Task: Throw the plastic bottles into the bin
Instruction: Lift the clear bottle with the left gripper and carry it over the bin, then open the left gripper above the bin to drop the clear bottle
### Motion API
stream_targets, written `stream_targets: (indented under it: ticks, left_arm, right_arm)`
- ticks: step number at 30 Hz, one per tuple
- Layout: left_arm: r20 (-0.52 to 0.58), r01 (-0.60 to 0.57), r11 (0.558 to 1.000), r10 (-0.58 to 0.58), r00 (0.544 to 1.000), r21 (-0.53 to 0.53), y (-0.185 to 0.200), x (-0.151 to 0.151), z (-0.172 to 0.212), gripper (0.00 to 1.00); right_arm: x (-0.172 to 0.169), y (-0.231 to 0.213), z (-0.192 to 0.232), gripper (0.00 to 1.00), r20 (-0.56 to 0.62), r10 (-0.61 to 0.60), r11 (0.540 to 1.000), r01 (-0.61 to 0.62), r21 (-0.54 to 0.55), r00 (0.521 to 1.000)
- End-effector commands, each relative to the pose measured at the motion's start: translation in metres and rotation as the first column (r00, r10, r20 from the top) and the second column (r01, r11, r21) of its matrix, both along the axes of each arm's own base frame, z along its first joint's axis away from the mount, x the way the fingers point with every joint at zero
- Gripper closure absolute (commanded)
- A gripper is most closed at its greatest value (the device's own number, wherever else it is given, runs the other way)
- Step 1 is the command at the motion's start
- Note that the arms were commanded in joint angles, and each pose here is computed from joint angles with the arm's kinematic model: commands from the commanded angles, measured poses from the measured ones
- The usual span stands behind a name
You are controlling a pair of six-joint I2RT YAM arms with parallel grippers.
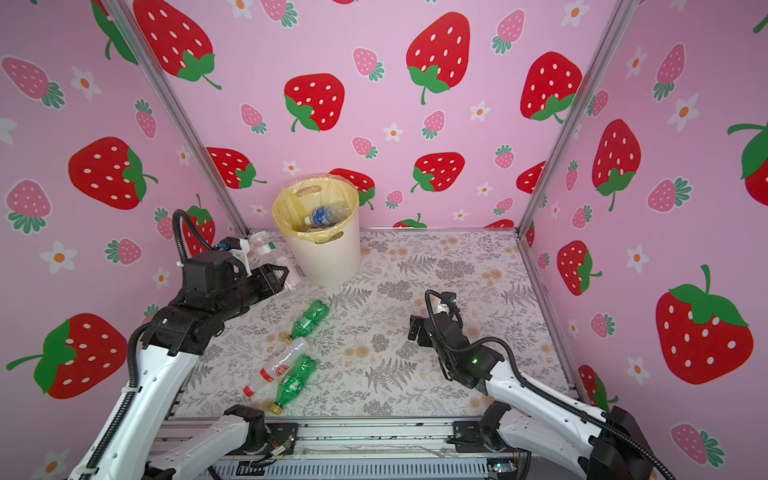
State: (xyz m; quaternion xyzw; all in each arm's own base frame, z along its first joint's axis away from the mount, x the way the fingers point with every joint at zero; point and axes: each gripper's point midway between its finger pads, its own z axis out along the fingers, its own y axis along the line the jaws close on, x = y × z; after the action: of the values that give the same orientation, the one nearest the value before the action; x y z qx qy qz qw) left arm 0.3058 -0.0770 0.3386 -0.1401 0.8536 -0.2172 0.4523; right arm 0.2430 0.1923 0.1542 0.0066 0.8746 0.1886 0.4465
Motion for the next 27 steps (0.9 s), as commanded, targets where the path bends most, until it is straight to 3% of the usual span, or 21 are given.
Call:
stream_targets:
  ticks: [1, 8, 11, 14, 15, 23, 27]
  left_arm:
    - [0.137, -0.024, 0.999, 0.029, 0.99, -0.045, 0.0, 0.025, 0.059, 0.48]
    - [0.119, -0.055, 0.998, 0.058, 0.991, -0.033, -0.009, 0.117, 0.096, 0.43]
    - [0.047, -0.063, 0.997, 0.065, 0.997, -0.042, -0.007, 0.156, 0.096, 0.25]
    - [0.021, -0.066, 0.996, 0.068, 0.997, -0.06, -0.002, 0.174, 0.101, 0.12]
    - [0.025, -0.061, 0.996, 0.063, 0.998, -0.071, -0.001, 0.176, 0.104, 0.01]
    - [0.178, 0.003, 0.993, 0.017, 0.984, -0.115, -0.003, 0.143, 0.15, 0.01]
    - [0.199, 0.009, 0.994, 0.013, 0.98, -0.105, 0.0, 0.12, 0.156, 0.01]
  right_arm:
    - [0.002, 0.001, -0.002, 0.01, 0.0, -0.008, 1.0, 0.008, 0.017, 1.0]
    - [0.004, 0.005, 0.003, 0.01, 0.0, 0.003, 1.0, -0.003, 0.012, 1.0]
    - [0.004, 0.005, 0.009, 0.01, 0.006, 0.003, 1.0, -0.003, 0.023, 1.0]
    - [0.003, 0.005, 0.015, 0.01, 0.011, 0.004, 0.999, -0.004, 0.04, 1.0]
    - [0.002, 0.005, 0.017, 0.01, 0.014, 0.004, 0.999, -0.005, 0.044, 1.0]
    - [0.001, 0.001, 0.017, 0.01, 0.016, -0.004, 0.999, 0.003, 0.038, 1.0]
    - [0.003, 0.007, 0.013, 0.01, -0.001, 0.008, 0.999, -0.008, 0.031, 1.0]
